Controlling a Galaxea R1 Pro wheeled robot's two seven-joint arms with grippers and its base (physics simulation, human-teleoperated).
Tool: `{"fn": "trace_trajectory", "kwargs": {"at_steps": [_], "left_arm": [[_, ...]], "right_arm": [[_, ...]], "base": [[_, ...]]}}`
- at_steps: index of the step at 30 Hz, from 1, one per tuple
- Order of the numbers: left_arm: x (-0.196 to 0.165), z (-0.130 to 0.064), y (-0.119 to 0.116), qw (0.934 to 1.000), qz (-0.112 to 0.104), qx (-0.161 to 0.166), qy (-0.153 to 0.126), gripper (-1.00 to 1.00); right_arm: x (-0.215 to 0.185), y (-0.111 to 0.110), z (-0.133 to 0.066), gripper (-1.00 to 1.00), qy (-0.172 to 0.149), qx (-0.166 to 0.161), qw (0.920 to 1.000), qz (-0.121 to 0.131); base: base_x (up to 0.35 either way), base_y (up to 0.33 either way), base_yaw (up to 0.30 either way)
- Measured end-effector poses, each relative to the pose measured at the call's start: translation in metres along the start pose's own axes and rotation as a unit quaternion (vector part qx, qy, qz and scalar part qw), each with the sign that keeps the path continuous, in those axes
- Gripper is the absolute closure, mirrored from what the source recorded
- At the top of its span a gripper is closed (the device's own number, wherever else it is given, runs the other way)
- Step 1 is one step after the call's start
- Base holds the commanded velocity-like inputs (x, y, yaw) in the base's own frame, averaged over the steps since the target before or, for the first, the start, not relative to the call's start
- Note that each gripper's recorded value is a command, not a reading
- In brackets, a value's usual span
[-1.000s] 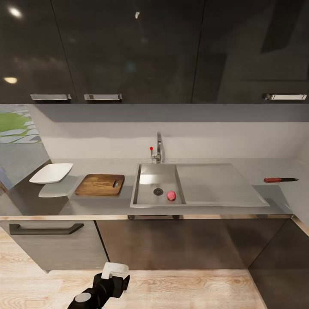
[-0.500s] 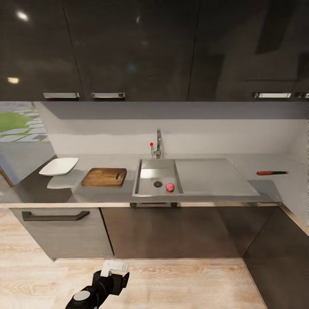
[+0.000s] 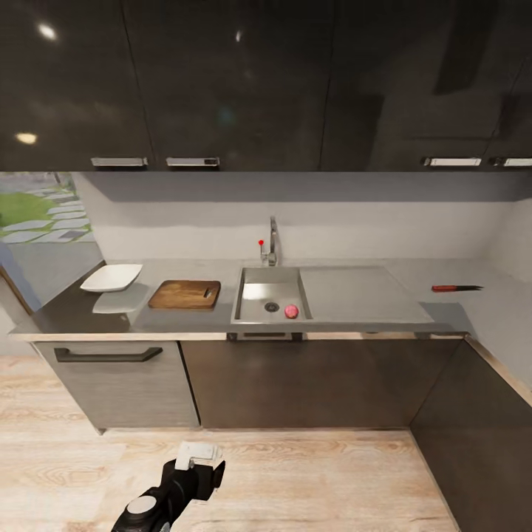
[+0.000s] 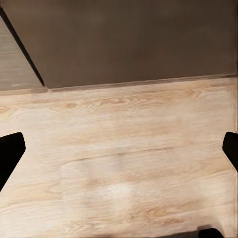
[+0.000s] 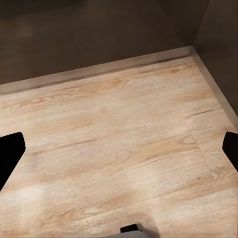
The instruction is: In the kitchen, take the Vidalia onion out of the sink, dice it on the chopping board with the paring knife, put the diced onion into the bowl on the countertop, then place both the paring knife and the chopping board into the sink.
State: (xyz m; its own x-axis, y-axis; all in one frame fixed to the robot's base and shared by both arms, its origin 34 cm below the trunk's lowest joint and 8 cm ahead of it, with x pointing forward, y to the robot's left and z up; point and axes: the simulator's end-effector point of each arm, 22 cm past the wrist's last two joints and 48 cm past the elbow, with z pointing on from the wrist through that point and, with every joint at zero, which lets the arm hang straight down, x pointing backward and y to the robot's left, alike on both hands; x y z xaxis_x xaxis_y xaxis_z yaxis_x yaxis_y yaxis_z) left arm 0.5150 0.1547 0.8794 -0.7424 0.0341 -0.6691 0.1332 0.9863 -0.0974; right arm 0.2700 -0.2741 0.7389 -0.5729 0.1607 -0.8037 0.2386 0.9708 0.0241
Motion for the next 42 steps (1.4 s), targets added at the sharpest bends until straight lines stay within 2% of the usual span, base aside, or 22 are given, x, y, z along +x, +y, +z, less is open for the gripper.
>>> {"fn": "trace_trajectory", "kwargs": {"at_steps": [3,7,11,14,18,20,21,22,23,25,28,32,36,38,40,42], "left_arm": [[-0.009,-0.002,-0.015,0.9998,-0.013,0.01,-0.007,-1.0],[-0.015,-0.001,-0.026,0.9996,-0.021,0.018,0.0,-1.0],[-0.039,0.001,-0.031,0.9995,-0.021,0.023,-0.01,-1.0],[-0.083,0.004,-0.034,0.9989,-0.016,0.026,-0.036,-1.0],[-0.142,0.003,-0.035,0.9988,-0.002,0.03,-0.039,-1.0],[-0.17,0.0,-0.035,0.9983,0.004,0.031,-0.05,-1.0],[-0.214,-0.007,-0.037,0.9971,0.011,0.033,-0.068,-1.0],[-0.267,-0.02,-0.039,0.9937,0.019,0.036,-0.105,-1.0],[-0.269,-0.021,-0.041,0.9936,0.018,0.039,-0.104,-1.0],[-0.317,-0.039,-0.053,0.9881,0.015,0.064,-0.139,-1.0],[-0.36,-0.059,-0.068,0.9804,0.008,0.098,-0.171,-1.0],[-0.377,-0.066,-0.074,0.9775,0.008,0.11,-0.18,-1.0],[-0.376,-0.06,-0.076,0.9788,0.008,0.113,-0.171,-1.0],[-0.371,-0.054,-0.082,0.9801,0.016,0.115,-0.161,-1.0],[-0.361,-0.049,-0.1,0.9802,0.05,0.12,-0.149,-1.0],[-0.359,-0.05,-0.107,0.9791,0.068,0.12,-0.15,-1.0]], "right_arm": [[0.0,0.0,0.0,-1.0,0.0,0.0,1.0,0.0],[0.0,0.0,0.0,-1.0,0.0,0.0,1.0,0.0],[0.0,0.0,0.0,-1.0,0.0,0.0,1.0,0.0],[0.0,0.0,0.0,-1.0,0.0,0.0,1.0,0.0],[0.001,0.0,0.0,-1.0,0.001,0.0,1.0,0.0],[0.001,0.0,0.0,-1.0,0.001,0.0,1.0,0.0],[0.001,-0.001,0.0,-1.0,0.001,0.0,1.0,-0.001],[0.001,-0.001,0.0,-1.0,0.002,0.0,1.0,-0.001],[0.001,-0.001,0.0,-1.0,0.002,0.0,1.0,-0.001],[0.001,-0.001,0.0,-1.0,0.002,0.0,1.0,-0.001],[0.002,-0.001,-0.001,-1.0,0.003,0.0,1.0,-0.001],[0.003,-0.001,-0.001,-1.0,0.004,0.001,1.0,-0.001],[0.004,-0.001,-0.001,-1.0,0.005,0.001,1.0,-0.001],[0.004,-0.002,-0.001,-1.0,0.005,0.001,1.0,-0.001],[0.004,-0.002,-0.002,-1.0,0.005,0.001,1.0,-0.002],[0.004,-0.002,-0.002,-1.0,0.005,0.001,1.0,-0.002]], "base": [[-0.008,0.0,0.0],[-0.002,0.0,0.0],[0.0,0.0,0.0],[0.0,0.0,0.0],[0.0,0.0,0.0],[0.0,0.0,0.0],[0.0,0.0,0.0],[0.0,0.0,0.0],[0.0,0.0,0.0],[0.0,0.0,0.0],[0.0,0.0,0.0],[0.0,0.0,0.0],[0.0,0.0,0.0],[0.0,0.0,0.0],[0.0,0.0,0.0],[0.0,0.0,0.0]]}}
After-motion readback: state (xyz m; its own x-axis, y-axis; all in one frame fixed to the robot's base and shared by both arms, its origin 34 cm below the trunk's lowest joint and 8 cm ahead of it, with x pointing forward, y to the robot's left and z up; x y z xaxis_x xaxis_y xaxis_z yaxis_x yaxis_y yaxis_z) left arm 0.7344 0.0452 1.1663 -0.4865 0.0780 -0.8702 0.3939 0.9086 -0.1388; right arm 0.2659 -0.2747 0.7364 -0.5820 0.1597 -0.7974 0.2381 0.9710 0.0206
